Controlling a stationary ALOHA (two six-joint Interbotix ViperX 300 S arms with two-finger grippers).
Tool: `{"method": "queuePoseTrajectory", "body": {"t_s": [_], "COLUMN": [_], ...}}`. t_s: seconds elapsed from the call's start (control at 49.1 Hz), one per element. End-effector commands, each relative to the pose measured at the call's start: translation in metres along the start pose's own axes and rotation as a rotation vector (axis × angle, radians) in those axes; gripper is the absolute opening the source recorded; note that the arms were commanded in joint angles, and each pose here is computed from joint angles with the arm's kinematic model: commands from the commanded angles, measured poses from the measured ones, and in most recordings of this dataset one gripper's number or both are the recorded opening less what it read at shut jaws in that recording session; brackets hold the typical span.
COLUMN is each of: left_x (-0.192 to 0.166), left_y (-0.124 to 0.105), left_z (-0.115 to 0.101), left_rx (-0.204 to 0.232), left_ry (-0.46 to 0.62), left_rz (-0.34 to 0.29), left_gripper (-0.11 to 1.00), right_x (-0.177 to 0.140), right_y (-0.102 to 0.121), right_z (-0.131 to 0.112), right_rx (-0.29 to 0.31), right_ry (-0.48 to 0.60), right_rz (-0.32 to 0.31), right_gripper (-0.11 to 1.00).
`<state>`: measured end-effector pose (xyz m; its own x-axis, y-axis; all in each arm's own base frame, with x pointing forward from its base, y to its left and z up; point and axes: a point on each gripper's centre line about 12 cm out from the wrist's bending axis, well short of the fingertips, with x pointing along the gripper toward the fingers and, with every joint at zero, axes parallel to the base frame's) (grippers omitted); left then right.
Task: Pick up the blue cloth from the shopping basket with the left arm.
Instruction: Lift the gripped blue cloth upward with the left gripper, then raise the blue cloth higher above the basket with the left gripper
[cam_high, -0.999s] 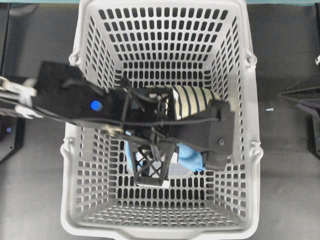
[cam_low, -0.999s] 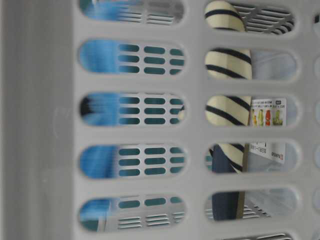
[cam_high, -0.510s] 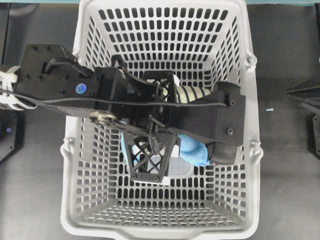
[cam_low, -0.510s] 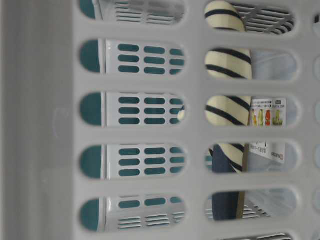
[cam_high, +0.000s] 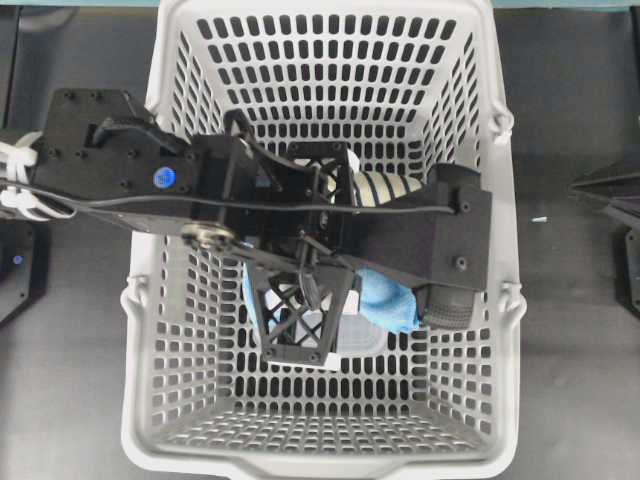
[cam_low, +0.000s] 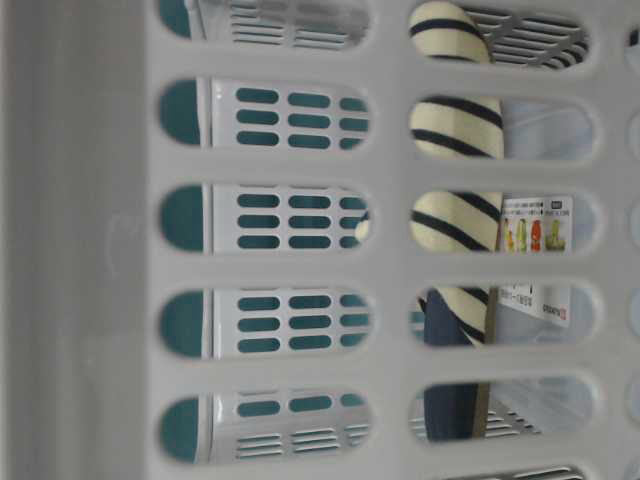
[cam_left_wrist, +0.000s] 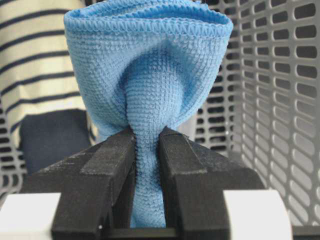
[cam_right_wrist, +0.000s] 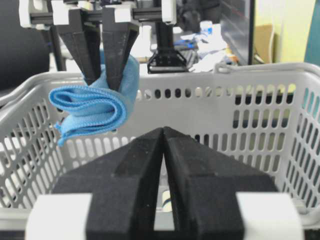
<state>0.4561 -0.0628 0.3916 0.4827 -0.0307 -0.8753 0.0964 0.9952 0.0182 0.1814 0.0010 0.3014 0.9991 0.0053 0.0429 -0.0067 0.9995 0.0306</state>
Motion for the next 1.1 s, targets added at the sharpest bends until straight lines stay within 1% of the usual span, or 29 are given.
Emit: {"method": "queuePoseTrajectory", "body": {"t_s": [0.0, 0.326, 0.53, 0.713, 0.897, 1.08], "left_x": [-0.01, -0.007, 0.001, 0.008, 0.008, 0.008], "left_y": [0.002, 0.006, 0.02, 0.028, 0.028, 0.029], "left_z": [0.003, 0.002, -0.004, -0.011, -0.01, -0.008], "left_rx": [-0.005, -0.008, -0.033, -0.049, -0.05, -0.048], "left_ry": [-0.028, -0.02, 0.01, 0.039, 0.03, 0.01], "left_rz": [0.003, 0.009, 0.025, 0.032, 0.034, 0.034], "left_gripper": [0.12, 0.12, 0.12, 0.12, 0.12, 0.12], "right_x": [0.001, 0.001, 0.001, 0.001, 0.001, 0.001], "right_y": [0.001, 0.002, 0.002, 0.002, 0.002, 0.002], "right_z": [0.005, 0.004, 0.004, 0.004, 0.004, 0.004], "right_rx": [0.005, 0.005, 0.007, 0.007, 0.008, 0.025], "right_ry": [-0.017, -0.01, -0.009, -0.009, -0.009, -0.009], "right_rz": [0.006, 0.009, 0.009, 0.011, 0.009, 0.009], "right_gripper": [0.01, 0.01, 0.01, 0.01, 0.01, 0.01]}}
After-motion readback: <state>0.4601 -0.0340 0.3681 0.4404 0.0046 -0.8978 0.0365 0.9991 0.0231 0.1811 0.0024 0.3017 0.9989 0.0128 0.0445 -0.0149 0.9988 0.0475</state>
